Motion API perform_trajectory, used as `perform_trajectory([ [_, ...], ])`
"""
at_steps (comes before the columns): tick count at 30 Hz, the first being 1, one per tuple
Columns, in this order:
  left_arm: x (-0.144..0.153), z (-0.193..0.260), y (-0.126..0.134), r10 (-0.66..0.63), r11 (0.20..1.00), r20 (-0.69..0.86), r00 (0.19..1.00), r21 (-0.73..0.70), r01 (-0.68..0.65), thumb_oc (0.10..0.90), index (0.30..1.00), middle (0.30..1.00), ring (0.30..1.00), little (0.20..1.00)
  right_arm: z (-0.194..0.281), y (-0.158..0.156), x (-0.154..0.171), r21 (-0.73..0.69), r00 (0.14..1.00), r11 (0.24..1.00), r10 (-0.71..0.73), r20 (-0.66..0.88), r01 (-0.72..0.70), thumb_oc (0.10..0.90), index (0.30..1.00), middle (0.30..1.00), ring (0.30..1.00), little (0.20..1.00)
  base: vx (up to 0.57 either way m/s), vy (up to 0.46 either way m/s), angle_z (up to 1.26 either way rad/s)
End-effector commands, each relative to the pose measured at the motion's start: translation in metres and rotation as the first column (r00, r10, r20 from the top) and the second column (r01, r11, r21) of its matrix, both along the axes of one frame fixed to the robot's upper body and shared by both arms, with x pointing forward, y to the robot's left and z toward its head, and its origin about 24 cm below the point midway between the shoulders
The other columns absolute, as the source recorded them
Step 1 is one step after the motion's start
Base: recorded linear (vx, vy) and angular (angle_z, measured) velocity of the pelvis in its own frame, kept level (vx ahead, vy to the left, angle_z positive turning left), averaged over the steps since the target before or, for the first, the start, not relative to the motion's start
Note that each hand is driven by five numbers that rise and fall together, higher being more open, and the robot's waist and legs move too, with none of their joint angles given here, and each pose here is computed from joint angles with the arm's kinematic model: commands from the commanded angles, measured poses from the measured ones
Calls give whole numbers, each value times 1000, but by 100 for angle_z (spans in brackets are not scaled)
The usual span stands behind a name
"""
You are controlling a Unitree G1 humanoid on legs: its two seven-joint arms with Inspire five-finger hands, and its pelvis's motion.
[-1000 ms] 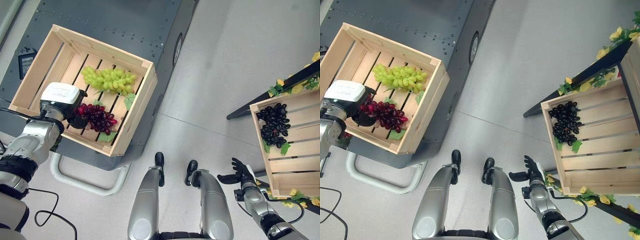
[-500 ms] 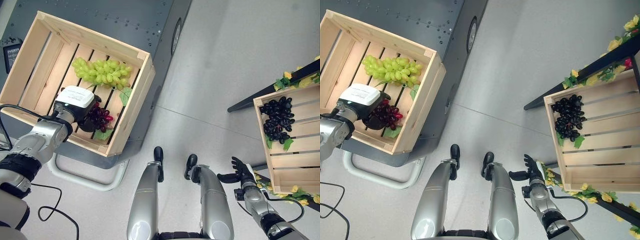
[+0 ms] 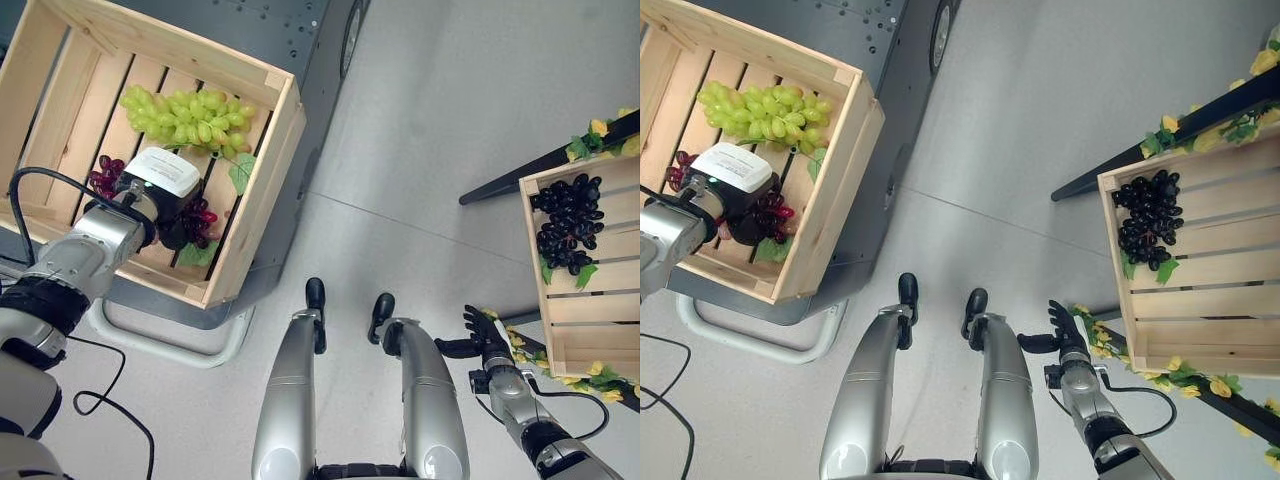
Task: Pick up the fruits from the basket on one side to the basket on the other side
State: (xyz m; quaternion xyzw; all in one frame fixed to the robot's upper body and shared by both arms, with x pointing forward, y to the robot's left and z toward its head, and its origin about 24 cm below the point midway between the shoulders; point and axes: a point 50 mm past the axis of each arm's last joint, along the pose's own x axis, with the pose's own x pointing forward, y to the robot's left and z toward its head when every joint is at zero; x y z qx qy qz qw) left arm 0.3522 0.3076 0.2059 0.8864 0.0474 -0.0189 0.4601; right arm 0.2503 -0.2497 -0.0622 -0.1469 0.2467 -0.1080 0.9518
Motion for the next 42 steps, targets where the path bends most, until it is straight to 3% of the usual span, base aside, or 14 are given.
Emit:
perform_trajectory([
  [1,-17,29,54,293,937,128,948,157,-311,800,900,900,900,900,10,-26,-8,7,997,999,-46,60,45,800,900,900,900,900,0,0,0],
  [7,-23,53,66,407,863,220,887,224,-452,800,900,900,900,900,18,-21,-4,56,991,997,-55,123,49,800,900,900,900,900,0,0,0],
  [11,-26,53,72,479,835,216,851,186,-518,800,900,900,900,900,20,-20,-2,64,988,996,-66,140,58,800,900,900,900,900,-26,-11,4],
  [12,-25,50,72,474,844,215,854,168,-510,541,512,512,512,512,21,-20,-2,66,987,996,-70,141,61,800,900,900,900,900,-10,-13,3],
  [13,-25,46,71,469,850,205,859,160,-502,400,300,300,300,300,20,-20,-3,70,988,996,-73,139,63,800,900,900,900,900,0,0,0],
  [22,-24,30,74,370,908,200,907,132,-399,400,300,300,300,300,20,-19,-3,78,985,995,-76,152,64,800,900,900,900,900,-2,-7,-1],
  [27,-23,34,67,252,944,215,944,160,-289,400,300,300,300,300,20,-22,-4,73,985,995,-83,151,73,800,900,900,900,900,0,0,0],
  [35,-29,36,62,149,976,267,952,115,-185,400,300,300,300,300,20,-25,-7,71,984,993,-102,149,92,800,900,900,900,900,0,0,0],
  [38,-33,32,66,172,985,341,924,-58,-162,400,300,300,300,300,19,-24,-7,72,984,993,-100,145,90,800,900,900,900,900,0,0,0],
  [39,-37,22,73,233,955,398,887,-265,-132,400,300,300,300,300,16,-21,-9,76,985,993,-98,140,88,800,900,900,900,900,0,0,0],
  [40,-38,21,75,244,946,405,881,-298,-126,400,300,300,300,300,16,-20,-10,77,985,993,-97,140,86,800,900,900,900,900,0,0,0],
  [42,-42,4,81,326,844,433,841,-533,-53,400,300,300,300,300,15,-13,-10,85,985,993,-94,143,83,800,900,900,900,900,-1,-12,-2],
])
